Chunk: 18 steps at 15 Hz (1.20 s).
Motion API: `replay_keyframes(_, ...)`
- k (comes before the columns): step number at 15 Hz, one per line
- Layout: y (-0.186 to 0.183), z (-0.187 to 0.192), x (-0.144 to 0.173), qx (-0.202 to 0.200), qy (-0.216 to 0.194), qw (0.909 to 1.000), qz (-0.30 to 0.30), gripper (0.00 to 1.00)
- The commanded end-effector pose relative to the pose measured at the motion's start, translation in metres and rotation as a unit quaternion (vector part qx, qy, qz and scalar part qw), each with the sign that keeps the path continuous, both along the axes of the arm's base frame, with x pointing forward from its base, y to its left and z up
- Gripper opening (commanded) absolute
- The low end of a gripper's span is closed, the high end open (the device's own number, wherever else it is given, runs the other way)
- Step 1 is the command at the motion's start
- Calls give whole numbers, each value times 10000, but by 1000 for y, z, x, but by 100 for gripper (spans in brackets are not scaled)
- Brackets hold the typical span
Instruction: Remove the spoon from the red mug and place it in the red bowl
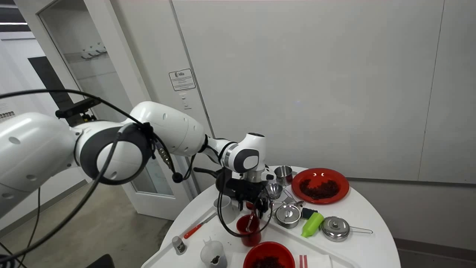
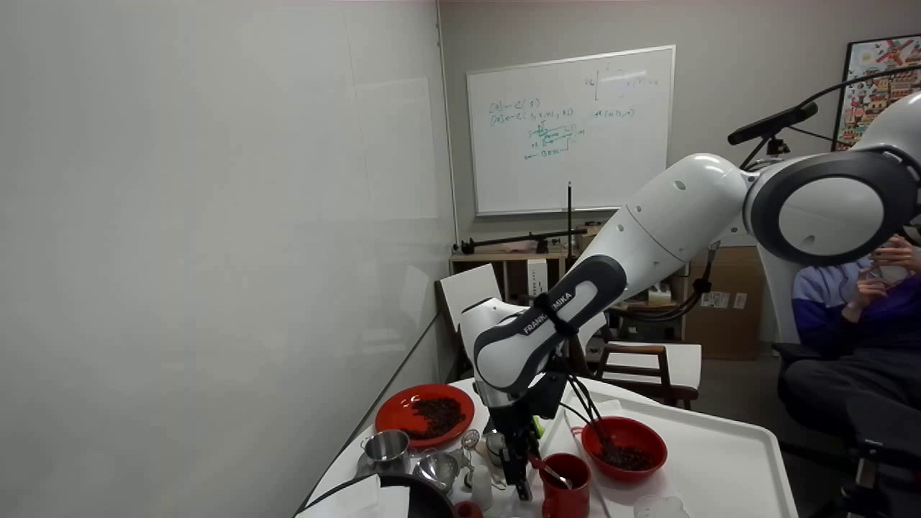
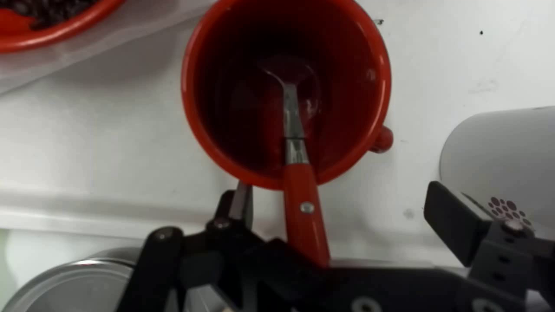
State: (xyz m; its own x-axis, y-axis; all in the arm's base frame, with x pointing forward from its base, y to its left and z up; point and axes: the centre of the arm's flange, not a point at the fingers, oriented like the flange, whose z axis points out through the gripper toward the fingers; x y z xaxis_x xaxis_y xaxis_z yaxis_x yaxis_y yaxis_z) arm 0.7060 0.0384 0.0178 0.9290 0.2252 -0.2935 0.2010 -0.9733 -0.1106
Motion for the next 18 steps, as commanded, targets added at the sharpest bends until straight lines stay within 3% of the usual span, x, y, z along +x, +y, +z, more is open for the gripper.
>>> replay_keyframes(1, 9, -15, 68, 24, 33, 10000, -34, 83)
replay_keyframes(2, 7, -12, 69, 41, 18, 10000, -37, 84)
replay_keyframes(3, 6, -9, 72, 57, 2, 10000, -48, 60)
replay_keyframes(6, -5, 2, 76, 122, -50, 9999, -49, 52)
replay_keyframes(12, -17, 32, 74, 292, -179, 9993, 127, 8)
replay_keyframes(14, -17, 43, 71, 338, -152, 9989, 271, 2)
replay_keyframes(18, -14, 59, 65, 438, -115, 9975, 535, 7)
